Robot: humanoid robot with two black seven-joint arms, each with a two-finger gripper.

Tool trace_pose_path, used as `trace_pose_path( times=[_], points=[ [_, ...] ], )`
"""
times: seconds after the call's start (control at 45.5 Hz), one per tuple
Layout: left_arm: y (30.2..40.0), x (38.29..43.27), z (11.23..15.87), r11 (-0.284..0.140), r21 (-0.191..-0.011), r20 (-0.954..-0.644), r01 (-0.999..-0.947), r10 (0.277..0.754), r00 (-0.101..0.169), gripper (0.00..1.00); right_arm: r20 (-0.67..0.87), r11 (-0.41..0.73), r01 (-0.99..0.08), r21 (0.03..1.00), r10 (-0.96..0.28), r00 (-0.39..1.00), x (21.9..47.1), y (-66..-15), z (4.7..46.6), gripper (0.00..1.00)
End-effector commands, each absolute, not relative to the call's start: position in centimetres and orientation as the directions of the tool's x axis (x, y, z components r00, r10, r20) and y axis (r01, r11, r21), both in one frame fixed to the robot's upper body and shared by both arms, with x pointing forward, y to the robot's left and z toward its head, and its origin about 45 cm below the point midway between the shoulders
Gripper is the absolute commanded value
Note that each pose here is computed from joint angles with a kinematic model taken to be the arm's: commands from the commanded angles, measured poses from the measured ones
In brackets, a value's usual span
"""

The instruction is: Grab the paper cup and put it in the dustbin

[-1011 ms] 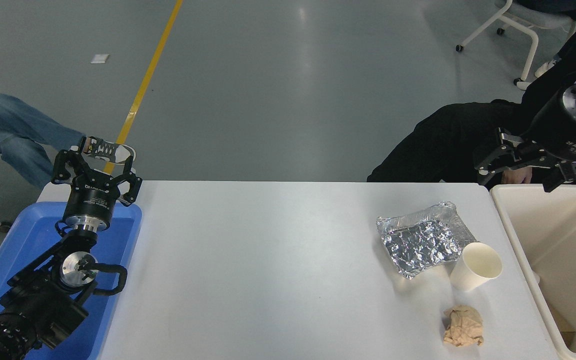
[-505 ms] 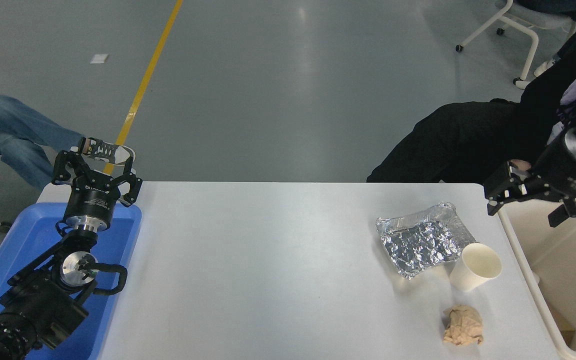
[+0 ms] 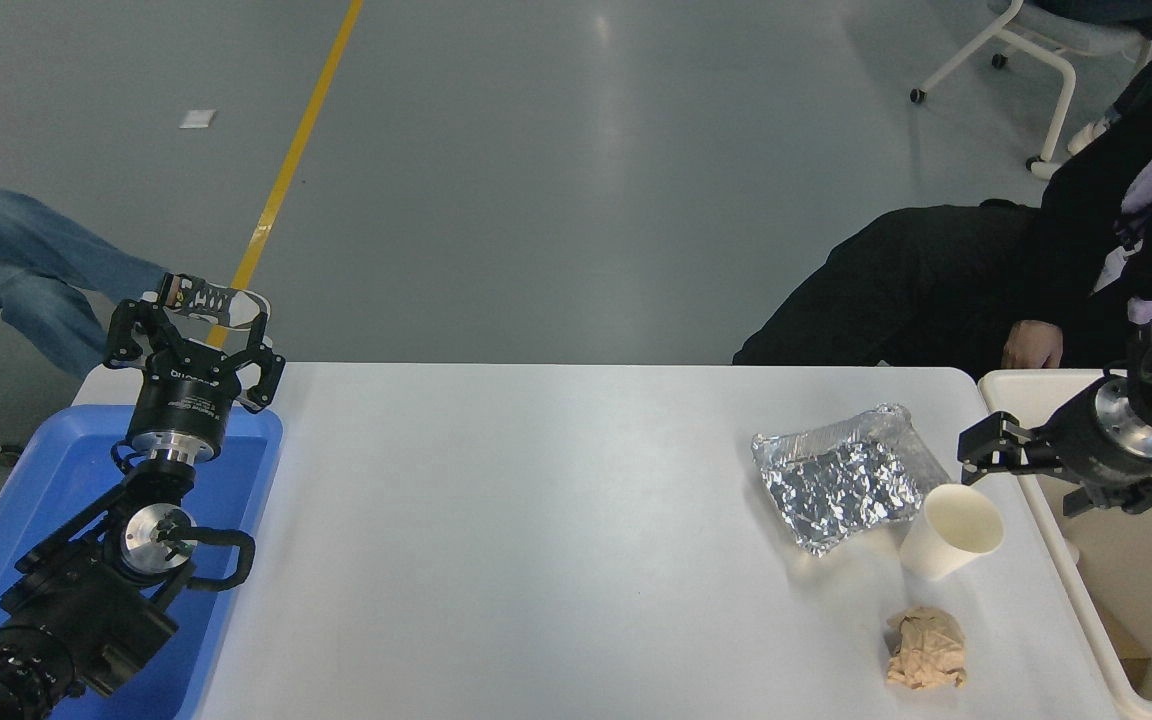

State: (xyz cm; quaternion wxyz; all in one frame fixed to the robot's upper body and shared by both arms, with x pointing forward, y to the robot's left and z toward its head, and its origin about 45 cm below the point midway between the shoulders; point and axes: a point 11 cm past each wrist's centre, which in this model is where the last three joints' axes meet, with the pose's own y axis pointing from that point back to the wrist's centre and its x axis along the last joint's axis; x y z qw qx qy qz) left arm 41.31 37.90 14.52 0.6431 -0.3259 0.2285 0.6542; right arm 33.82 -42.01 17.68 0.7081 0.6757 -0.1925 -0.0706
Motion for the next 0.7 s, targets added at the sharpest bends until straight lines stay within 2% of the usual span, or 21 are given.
trace_pose_path(
  times=[0.0, 0.242, 0.396, 0.418, 0.44, 0.484, 0.549, 0.615, 0.681],
  points=[
    [37.89, 41.31, 14.52, -0.068, -0.12, -0.72, -0.9904, 0.693, 0.04, 0.99, 0.206, 0.094, -0.184, 0.978, -0.374, 0.904, 33.0, -42.8, 13.9, 1.0],
    [37.9, 41.31, 14.52, -0.069, -0.12, -0.721, -0.9904, 0.692, 0.039, 0.99, 0.204, 0.084, -0.186, 0.979, -0.383, 0.901, 32.6, -42.6, 12.6, 0.97],
    [37.89, 41.31, 14.52, -0.068, -0.12, -0.72, -0.9904, 0.693, 0.04, 0.99, 0.221, 0.086, -0.203, 0.975, -0.389, 0.894, 32.7, -42.6, 12.5, 0.86],
    [37.9, 41.31, 14.52, -0.069, -0.12, -0.721, -0.9904, 0.692, 0.039, 0.99, 0.22, 0.08, -0.205, 0.976, -0.391, 0.894, 32.8, -42.4, 12.4, 0.8],
    [37.9, 41.31, 14.52, -0.069, -0.12, -0.721, -0.9904, 0.692, 0.039, 0.99, 0.221, 0.074, -0.209, 0.975, -0.394, 0.892, 32.9, -42.3, 12.4, 0.69],
    [37.9, 41.31, 14.52, -0.069, -0.12, -0.721, -0.9904, 0.692, 0.039, 0.99, 0.218, 0.066, -0.21, 0.976, -0.399, 0.891, 32.8, -42.1, 12.3, 0.54],
    [37.9, 41.31, 14.52, -0.069, -0.12, -0.721, -0.9904, 0.692, 0.039, 0.99, 0.214, 0.059, -0.208, 0.976, -0.406, 0.888, 32.7, -41.9, 12.1, 0.27],
    [37.9, 41.31, 14.52, -0.069, -0.12, -0.721, -0.9904, 0.692, 0.039, 0.99, 0.216, 0.058, -0.211, 0.976, -0.415, 0.884, 32.7, -42.1, 12.2, 0.09],
    [37.9, 41.31, 14.52, -0.069, -0.12, -0.721, -0.9904, 0.692, 0.039, 0.99, 0.216, 0.049, -0.217, 0.975, -0.423, 0.88, 32.9, -41.8, 12.2, 0.01]
  ],
)
